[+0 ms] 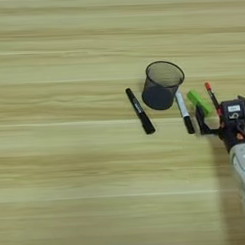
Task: Move the objects on the table
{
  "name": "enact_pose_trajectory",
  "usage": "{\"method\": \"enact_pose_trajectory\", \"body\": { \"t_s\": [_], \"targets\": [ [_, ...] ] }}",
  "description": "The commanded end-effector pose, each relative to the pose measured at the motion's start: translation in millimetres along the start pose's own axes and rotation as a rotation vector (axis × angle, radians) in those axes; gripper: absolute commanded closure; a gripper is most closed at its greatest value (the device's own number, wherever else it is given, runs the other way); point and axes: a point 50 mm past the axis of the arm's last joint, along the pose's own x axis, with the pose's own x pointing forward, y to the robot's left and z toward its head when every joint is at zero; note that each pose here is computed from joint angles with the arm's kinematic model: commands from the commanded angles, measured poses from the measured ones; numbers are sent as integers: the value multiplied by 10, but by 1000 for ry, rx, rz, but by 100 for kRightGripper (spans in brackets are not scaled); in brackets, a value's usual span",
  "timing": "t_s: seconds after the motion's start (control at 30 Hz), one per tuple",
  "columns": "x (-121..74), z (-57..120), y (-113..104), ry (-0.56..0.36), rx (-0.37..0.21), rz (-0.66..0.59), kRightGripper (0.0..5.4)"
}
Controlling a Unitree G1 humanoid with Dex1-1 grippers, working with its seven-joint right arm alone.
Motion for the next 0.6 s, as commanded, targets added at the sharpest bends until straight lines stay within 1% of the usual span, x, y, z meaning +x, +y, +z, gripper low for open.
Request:
{"method": "enact_pose_trajectory", "body": {
  "t_s": [0.03,0.23,0.4,0.57,0.6],
  "targets": [
    [129,269,-45,-136,-43,21,5],
    [171,241,-8,-131,-35,56,5],
    [222,190,-26,-108,-6,60,5],
    [253,159,-46,-99,9,55,5],
    [259,150,-44,-96,35,57,5]
  ]
}}
